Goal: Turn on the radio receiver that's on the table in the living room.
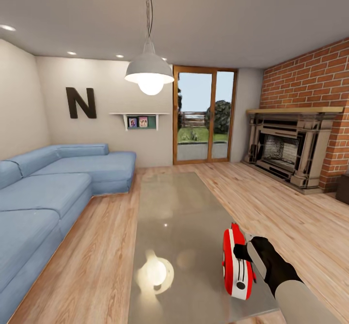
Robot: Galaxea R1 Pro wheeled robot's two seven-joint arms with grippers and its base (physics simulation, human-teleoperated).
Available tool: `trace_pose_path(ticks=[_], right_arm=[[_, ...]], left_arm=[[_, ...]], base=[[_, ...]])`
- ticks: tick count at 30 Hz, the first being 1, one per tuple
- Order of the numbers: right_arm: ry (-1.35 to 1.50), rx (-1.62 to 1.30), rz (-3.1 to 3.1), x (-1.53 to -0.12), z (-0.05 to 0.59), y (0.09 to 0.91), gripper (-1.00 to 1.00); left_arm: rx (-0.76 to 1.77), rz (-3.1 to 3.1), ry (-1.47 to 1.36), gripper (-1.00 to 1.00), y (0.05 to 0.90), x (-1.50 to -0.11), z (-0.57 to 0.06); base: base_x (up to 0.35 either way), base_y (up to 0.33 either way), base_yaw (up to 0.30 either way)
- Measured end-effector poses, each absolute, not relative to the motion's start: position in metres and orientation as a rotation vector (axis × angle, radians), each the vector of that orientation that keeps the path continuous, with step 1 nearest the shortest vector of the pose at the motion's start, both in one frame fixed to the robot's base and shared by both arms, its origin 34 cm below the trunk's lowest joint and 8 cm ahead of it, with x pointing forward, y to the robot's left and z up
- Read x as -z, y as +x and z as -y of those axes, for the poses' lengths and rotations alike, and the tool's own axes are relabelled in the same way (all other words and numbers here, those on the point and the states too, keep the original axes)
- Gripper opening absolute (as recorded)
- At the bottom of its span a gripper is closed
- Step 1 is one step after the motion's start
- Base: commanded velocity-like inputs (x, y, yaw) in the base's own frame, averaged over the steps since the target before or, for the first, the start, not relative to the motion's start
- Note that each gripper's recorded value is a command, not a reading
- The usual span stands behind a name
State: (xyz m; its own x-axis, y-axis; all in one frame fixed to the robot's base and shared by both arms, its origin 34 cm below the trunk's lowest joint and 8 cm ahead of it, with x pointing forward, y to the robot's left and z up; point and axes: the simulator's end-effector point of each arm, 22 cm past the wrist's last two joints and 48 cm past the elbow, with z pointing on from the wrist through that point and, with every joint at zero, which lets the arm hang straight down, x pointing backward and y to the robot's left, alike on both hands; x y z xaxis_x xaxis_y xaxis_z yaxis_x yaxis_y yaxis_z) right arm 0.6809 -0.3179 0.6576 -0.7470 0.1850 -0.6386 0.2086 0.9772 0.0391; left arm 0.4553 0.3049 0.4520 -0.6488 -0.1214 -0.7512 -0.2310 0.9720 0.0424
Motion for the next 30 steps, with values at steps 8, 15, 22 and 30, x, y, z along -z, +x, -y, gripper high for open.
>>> trace_pose_path(ticks=[8, 15, 22, 30], right_arm=[[0.278, 0.052, -2.361, -0.684, 0.321, 0.695, -1.00], [0.276, 0.055, -2.358, -0.698, 0.322, 0.697, -1.00], [0.278, 0.056, -2.358, -0.712, 0.322, 0.699, -1.00], [0.275, 0.059, -2.358, -0.727, 0.322, 0.701, -1.00]], left_arm=[[-0.175, -2.282, -0.246, 1.00, 0.458, -0.468, -0.307], [-0.176, -2.283, -0.244, 1.00, 0.459, -0.482, -0.307], [-0.177, -2.283, -0.244, 1.00, 0.461, -0.496, -0.308], [-0.176, -2.287, -0.243, 1.00, 0.462, -0.510, -0.307]], base=[[0.000, 0.000, 0.000], [0.000, 0.000, 0.000], [0.000, 0.000, 0.000], [0.000, 0.000, 0.000]])
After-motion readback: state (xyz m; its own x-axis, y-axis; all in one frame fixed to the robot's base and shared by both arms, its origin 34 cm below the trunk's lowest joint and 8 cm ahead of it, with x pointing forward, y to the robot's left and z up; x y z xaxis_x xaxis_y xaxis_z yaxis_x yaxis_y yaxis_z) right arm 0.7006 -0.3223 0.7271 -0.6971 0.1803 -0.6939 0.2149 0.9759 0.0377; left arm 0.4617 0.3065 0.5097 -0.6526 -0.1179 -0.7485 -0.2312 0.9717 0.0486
